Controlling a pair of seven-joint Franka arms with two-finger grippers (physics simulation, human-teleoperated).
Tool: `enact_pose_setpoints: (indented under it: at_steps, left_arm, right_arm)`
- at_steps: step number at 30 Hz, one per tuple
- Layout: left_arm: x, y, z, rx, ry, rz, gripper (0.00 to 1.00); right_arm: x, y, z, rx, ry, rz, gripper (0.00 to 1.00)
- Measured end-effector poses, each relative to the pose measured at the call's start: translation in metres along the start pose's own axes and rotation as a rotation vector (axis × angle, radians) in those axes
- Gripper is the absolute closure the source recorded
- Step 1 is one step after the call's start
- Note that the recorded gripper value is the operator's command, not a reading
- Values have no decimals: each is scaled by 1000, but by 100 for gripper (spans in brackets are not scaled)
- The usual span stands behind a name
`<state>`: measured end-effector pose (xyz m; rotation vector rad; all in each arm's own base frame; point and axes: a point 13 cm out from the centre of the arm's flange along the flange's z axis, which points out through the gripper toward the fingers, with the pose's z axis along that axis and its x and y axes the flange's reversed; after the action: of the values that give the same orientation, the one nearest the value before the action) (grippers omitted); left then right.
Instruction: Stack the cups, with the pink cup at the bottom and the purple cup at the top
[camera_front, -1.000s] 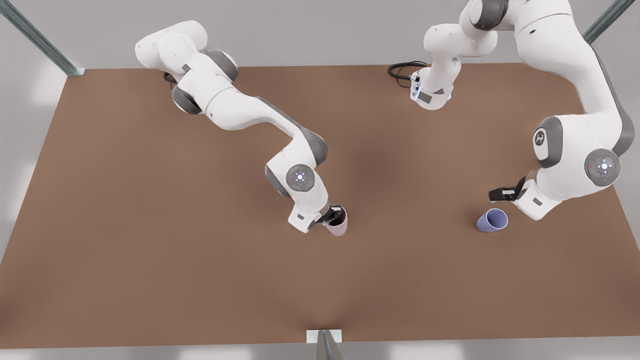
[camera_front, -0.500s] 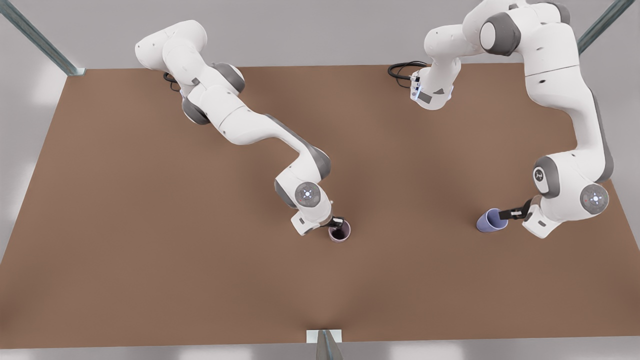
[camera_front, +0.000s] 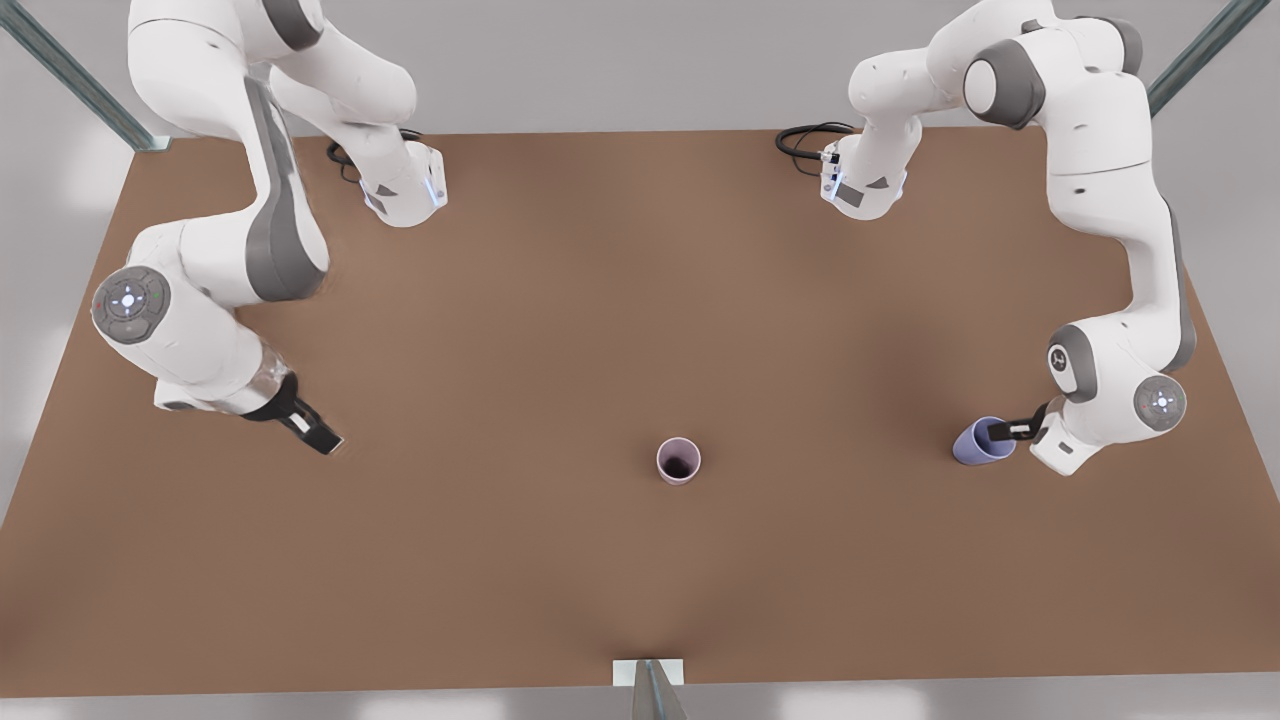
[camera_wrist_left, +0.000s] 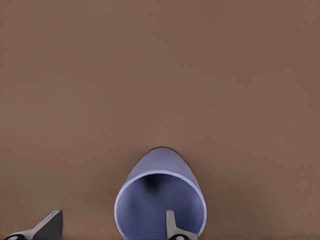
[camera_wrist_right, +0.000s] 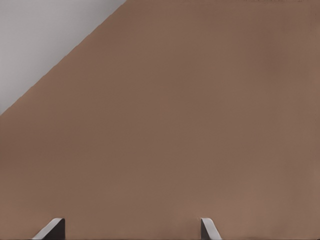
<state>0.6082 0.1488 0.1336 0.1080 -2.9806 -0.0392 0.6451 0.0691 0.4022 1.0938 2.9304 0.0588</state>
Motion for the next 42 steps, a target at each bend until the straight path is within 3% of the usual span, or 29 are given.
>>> enact_pose_setpoints:
  at_steps: [5,6,8,9,11,17,26,29,34,42]
  left_arm:
    - [5,4,17,2,19,4,0]
    - [5,4,20,2,21,5,8]
    - [3,4,24,0,19,7,50]
    - [3,4,25,0,17,7,62]
    - [1,4,25,-2,12,3,71]
    - [2,-2,28,31,6,-35,75]
    - [-13,-35,-9,34,-52,0,79]
    - [-22,-125,-73,22,-123,120,79]
    - [18,-321,-136,9,-151,314,79]
    - [40,-499,-167,22,-129,293,79]
  right_arm:
    - [-43,-27,-7,2,26,-179,0]
    - [-47,-32,-7,11,25,-243,0]
    - [-51,-35,-8,47,10,-381,0]
    - [-52,-36,-6,67,6,-446,0]
    - [-55,-39,-2,94,6,-567,0]
    - [-61,-40,0,116,1,-845,0]
    - [-40,-55,-3,77,107,-741,0]
    - [-36,-55,-4,75,116,-719,0]
    - [-26,-63,-6,99,119,-694,0]
    - [-25,-64,-3,106,120,-661,0]
